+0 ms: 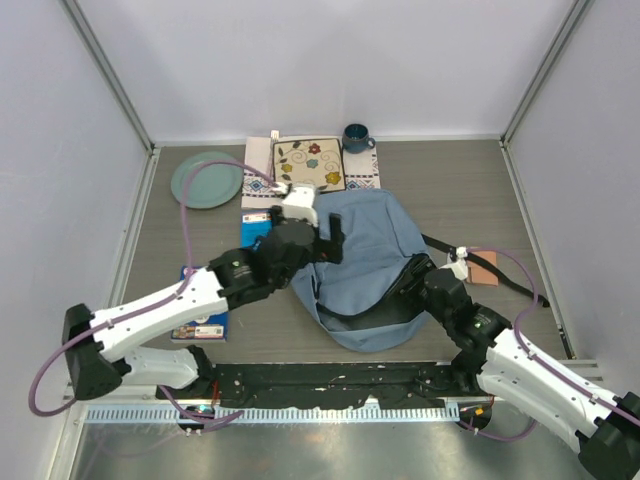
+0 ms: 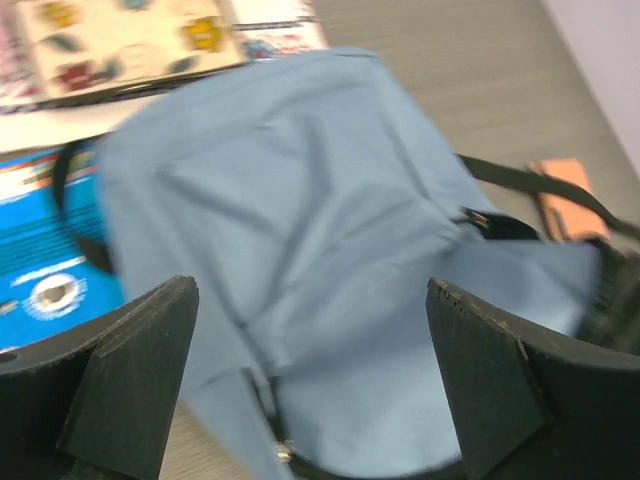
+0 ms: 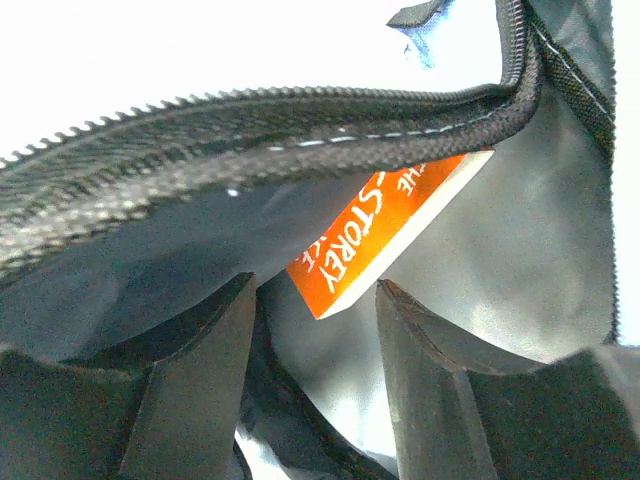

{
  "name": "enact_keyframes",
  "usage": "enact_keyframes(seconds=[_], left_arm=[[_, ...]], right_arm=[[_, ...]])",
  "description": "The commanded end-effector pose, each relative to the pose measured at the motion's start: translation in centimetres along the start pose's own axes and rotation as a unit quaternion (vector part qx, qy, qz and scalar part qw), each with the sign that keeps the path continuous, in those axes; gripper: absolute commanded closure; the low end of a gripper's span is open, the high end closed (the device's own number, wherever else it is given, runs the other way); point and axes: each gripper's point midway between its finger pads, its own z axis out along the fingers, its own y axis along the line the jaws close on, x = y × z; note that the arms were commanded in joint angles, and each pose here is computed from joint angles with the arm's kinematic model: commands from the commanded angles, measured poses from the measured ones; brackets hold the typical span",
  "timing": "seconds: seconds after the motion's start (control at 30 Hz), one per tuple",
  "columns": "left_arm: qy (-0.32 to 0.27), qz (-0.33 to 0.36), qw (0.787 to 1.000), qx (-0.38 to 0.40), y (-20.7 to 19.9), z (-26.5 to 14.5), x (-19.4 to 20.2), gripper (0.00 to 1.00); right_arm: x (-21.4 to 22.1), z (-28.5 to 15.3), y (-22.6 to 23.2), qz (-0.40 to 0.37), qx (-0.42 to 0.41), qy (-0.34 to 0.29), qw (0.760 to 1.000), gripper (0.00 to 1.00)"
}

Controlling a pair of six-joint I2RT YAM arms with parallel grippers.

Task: Pack the student bag
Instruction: Place the book in the student bag, then adjust the student bag at the center of the board.

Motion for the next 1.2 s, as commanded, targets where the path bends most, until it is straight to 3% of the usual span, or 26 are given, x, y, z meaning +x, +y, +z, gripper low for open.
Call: enact_keyframes(seconds=[0.0, 0.13, 0.47, 0.6, 0.73, 0.9, 1.17], left_arm=[[0.016, -0.087, 0.988, -0.129, 8.7, -0.7, 1.6, 0.01], [0.062, -0.127, 0.979, -0.147, 12.0, 2.1, 4.9, 0.01], [0.168, -0.135, 0.971, -0.104, 10.5, 12.7, 9.3, 0.0], [0.166, -0.154, 0.972, -0.068, 9.2, 16.2, 8.7, 0.01], [0.132, -0.159, 0.978, -0.039, 8.1, 18.2, 5.2, 0.0], [0.146, -0.136, 0.976, -0.088, 10.3, 15.9, 5.5, 0.0], [0.081, -0.123, 0.981, -0.128, 13.3, 9.4, 2.0, 0.0]], right_arm=[[-1.1, -0.2, 1.1, -0.012, -0.008, -0.023, 1.0, 0.43], [-1.7, -0.6, 2.0, -0.025, -0.017, -0.029, 0.999, 0.43], [-2.5, -1.7, 3.8, -0.045, -0.034, -0.034, 0.998, 0.41], [-3.2, -2.2, 5.3, -0.063, -0.043, -0.04, 0.996, 0.39], [-4.4, -2.7, 5.9, -0.101, -0.022, -0.053, 0.993, 0.37], [-6.0, -4.8, 5.7, -0.131, 0.01, -0.069, 0.989, 0.36], [-12.1, -12.0, 5.9, -0.139, 0.002, -0.192, 0.971, 0.35]])
